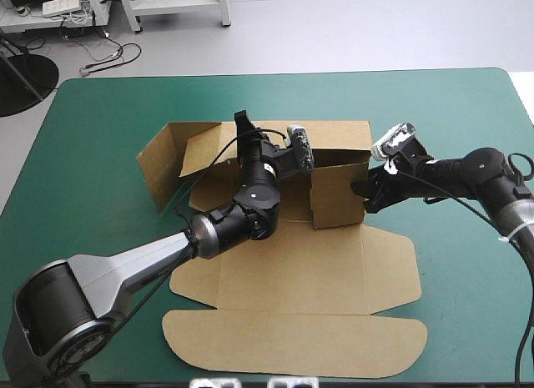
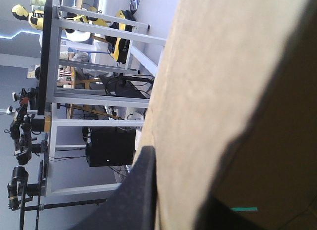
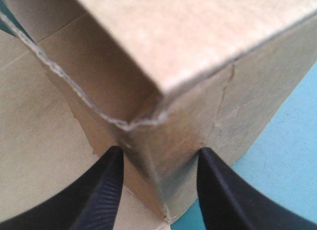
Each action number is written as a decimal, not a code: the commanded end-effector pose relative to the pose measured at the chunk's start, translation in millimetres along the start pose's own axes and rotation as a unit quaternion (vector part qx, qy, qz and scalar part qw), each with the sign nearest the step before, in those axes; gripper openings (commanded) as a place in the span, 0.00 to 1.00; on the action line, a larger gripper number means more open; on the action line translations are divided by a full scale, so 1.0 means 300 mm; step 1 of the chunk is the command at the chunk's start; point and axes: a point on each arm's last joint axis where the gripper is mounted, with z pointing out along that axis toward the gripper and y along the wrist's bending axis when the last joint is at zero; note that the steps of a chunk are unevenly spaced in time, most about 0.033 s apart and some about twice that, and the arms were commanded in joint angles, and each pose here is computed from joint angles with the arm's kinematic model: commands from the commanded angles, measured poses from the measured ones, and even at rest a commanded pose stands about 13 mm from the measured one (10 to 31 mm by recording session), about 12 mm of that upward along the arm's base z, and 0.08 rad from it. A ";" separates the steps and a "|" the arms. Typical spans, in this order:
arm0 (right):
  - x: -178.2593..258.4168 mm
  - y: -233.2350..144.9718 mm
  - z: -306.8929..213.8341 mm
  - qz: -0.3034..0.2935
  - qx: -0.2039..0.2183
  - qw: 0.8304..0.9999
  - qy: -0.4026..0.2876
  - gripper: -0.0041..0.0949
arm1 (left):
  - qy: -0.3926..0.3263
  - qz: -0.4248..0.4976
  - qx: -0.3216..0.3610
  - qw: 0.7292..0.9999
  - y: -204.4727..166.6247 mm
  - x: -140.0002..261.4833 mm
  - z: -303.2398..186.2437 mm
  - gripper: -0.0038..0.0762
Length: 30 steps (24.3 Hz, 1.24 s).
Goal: Fold the box
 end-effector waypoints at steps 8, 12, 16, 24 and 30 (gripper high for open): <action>-0.056 -0.051 0.025 0.075 0.046 0.993 -0.083 0.48 | -0.017 0.017 0.013 1.000 0.032 -0.010 -0.032 0.04; -0.057 -0.051 0.024 0.075 0.048 0.992 -0.084 0.48 | -0.003 0.052 0.033 0.998 0.020 -0.001 -0.033 0.04; -0.058 -0.057 0.023 0.075 0.058 0.992 -0.086 0.48 | -0.007 0.050 0.035 0.998 0.019 -0.003 -0.033 0.04; -0.062 -0.065 0.023 0.083 0.067 0.989 -0.098 0.04 | -0.024 0.053 0.036 0.998 0.018 -0.013 -0.033 0.04; -0.058 -0.058 0.025 0.075 0.057 0.992 -0.089 0.04 | -0.030 0.076 0.013 0.997 0.031 -0.018 -0.033 0.44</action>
